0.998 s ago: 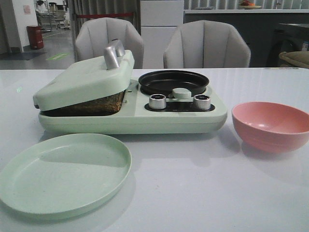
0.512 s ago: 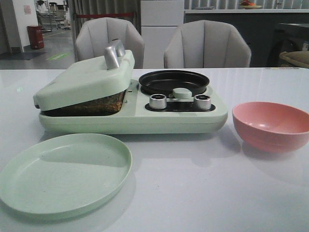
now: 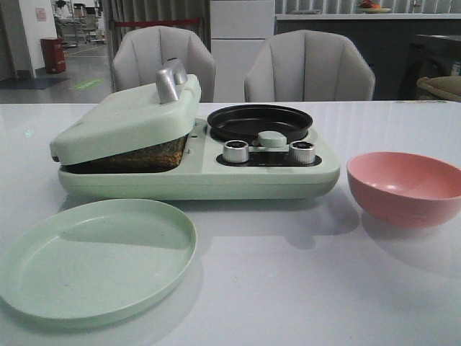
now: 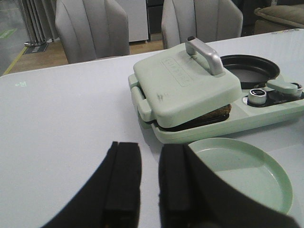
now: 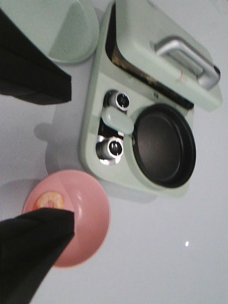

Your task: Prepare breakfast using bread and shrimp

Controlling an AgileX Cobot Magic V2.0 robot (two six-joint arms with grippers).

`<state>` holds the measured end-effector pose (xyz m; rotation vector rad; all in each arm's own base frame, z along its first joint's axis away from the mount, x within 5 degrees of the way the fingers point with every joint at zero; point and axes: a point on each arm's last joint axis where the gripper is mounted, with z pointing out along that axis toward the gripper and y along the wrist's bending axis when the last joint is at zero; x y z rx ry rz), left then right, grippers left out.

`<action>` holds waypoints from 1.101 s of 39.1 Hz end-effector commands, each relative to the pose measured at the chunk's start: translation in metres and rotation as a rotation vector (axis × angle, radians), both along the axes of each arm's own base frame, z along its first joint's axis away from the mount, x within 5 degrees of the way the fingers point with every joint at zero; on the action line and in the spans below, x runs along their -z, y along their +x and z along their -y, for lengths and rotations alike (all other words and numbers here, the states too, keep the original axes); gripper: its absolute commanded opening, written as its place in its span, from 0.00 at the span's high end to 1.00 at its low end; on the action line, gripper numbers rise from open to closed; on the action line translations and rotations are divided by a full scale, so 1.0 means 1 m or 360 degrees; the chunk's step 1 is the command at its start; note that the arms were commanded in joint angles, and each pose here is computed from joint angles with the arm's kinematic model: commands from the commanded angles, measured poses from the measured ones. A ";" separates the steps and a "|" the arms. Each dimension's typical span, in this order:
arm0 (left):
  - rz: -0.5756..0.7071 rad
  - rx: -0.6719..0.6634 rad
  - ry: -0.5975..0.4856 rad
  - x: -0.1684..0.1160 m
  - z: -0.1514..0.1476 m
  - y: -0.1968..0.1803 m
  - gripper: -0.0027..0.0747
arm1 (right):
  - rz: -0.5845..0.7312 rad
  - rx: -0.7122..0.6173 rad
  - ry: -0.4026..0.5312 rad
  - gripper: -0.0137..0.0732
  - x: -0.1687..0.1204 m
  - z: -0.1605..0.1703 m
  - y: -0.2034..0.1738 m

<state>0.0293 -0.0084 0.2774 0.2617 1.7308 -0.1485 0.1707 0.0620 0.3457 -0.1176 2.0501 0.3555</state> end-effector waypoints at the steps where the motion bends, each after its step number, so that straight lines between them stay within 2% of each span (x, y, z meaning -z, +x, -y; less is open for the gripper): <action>1: 0.0139 0.0004 -0.0071 -0.015 0.000 0.000 0.70 | 0.0102 0.0149 0.0070 0.20 -0.017 0.012 0.017; 11: 0.0139 0.0004 -0.0071 -0.015 0.000 0.000 0.70 | -0.0195 0.0484 0.0063 0.20 0.007 0.048 0.060; 15: 0.0139 0.0004 -0.0071 -0.015 0.000 0.000 0.70 | -0.0312 0.0541 0.0064 0.20 0.023 0.057 0.077; 24: 0.0139 0.0004 -0.0071 -0.015 0.000 0.000 0.70 | -0.0543 0.0444 0.0062 0.20 0.052 0.062 0.118; 32: 0.0139 0.0004 -0.0071 -0.015 0.000 0.000 0.70 | -0.0698 0.0308 -0.0088 0.20 0.081 0.068 0.153; 43: 0.0139 0.0004 -0.0071 -0.015 0.000 0.000 0.70 | -0.0827 0.0277 -0.0124 0.20 0.114 0.071 0.185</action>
